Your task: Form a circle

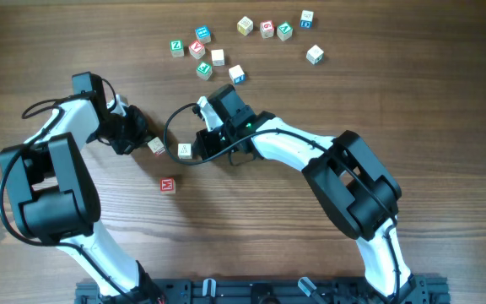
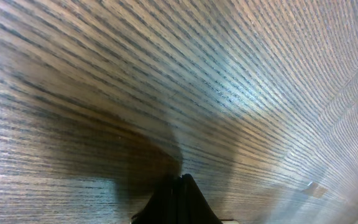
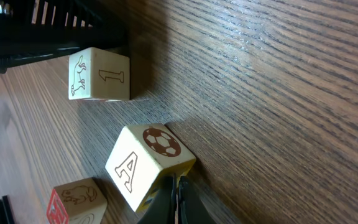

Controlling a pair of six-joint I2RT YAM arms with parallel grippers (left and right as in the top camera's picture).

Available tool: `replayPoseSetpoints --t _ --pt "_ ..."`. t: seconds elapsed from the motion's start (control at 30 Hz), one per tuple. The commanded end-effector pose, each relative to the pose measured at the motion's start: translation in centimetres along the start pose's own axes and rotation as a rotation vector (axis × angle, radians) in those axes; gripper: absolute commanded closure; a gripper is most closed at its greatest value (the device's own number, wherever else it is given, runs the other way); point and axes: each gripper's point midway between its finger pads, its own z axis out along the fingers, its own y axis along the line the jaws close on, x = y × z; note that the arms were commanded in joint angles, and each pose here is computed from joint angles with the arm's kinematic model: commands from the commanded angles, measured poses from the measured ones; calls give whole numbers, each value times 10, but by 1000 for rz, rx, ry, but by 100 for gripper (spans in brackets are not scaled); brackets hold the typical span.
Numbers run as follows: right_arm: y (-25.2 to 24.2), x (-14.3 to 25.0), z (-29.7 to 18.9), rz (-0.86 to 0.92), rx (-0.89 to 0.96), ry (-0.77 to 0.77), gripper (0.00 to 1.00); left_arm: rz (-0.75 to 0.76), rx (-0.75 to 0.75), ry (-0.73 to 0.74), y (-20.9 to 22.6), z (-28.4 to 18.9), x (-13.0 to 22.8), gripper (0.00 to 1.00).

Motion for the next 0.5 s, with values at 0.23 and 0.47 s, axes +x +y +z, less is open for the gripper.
replayPoseSetpoints --t 0.23,0.47 --pt "6 0 5 -80 -38 -3 95 11 -49 2 10 7 2 96" --pt "8 0 5 -82 -51 -2 95 11 -49 1 10 7 2 96"
